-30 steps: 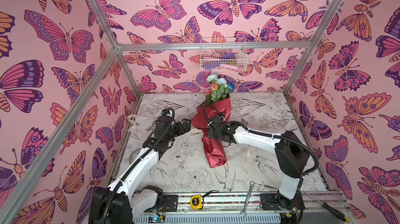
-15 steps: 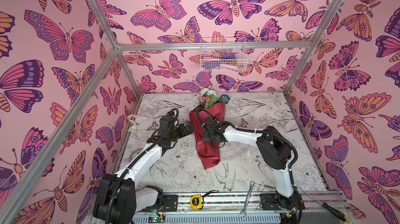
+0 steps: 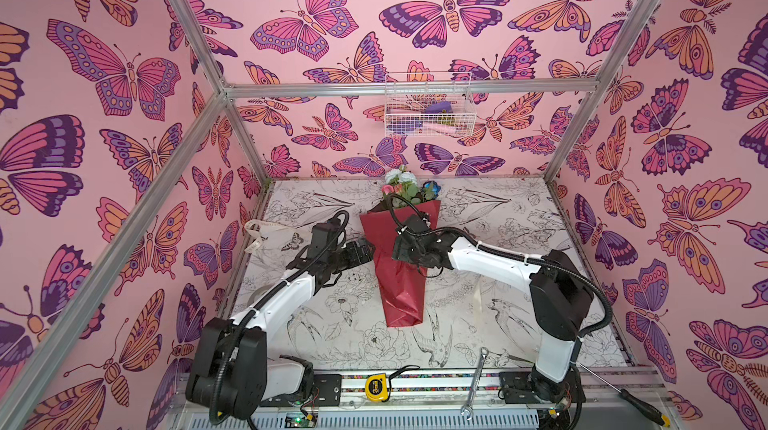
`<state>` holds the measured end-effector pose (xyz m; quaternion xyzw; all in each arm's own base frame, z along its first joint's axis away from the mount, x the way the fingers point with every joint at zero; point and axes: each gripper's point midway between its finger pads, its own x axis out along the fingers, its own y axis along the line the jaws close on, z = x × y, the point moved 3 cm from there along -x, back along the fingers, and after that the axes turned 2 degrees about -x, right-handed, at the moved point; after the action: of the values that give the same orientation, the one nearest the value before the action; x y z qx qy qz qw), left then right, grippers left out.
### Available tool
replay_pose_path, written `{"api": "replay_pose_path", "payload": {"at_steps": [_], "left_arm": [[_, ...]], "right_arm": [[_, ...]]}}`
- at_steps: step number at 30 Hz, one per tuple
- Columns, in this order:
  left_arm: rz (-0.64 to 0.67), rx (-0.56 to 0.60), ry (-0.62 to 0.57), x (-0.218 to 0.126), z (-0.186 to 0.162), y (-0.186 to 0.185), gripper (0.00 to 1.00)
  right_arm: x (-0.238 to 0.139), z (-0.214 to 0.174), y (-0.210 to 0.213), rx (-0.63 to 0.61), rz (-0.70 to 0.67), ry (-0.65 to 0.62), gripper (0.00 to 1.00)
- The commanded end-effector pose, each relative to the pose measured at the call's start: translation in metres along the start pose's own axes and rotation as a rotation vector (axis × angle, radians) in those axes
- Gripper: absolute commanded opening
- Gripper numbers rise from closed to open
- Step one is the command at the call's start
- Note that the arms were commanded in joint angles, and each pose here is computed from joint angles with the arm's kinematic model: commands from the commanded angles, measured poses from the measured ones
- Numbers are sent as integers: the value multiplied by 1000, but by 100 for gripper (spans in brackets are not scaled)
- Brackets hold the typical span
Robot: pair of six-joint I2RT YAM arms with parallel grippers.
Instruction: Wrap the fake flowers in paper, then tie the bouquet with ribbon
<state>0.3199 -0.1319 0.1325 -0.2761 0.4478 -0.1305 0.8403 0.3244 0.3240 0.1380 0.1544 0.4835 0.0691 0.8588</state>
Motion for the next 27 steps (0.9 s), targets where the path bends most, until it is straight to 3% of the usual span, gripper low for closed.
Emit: {"api": "replay_pose_path", "payload": {"at_steps": [1,9,18,27], "left_arm": [[-28,14,74,9,-12,-4,90],[-82,6,132,35,-22,-14,80],[-80,-10,81,37,-16,-14,59],[-78,-67,169,75,-30,0,45]], "right_arm": [[-14,0,-9,-21,-14,4,85],[-21,-5,-20,-32,-32,9,84],[9,-21,-18,-49,-35,79,68],[-11,-23,-35,-79,-49,109,67]]}}
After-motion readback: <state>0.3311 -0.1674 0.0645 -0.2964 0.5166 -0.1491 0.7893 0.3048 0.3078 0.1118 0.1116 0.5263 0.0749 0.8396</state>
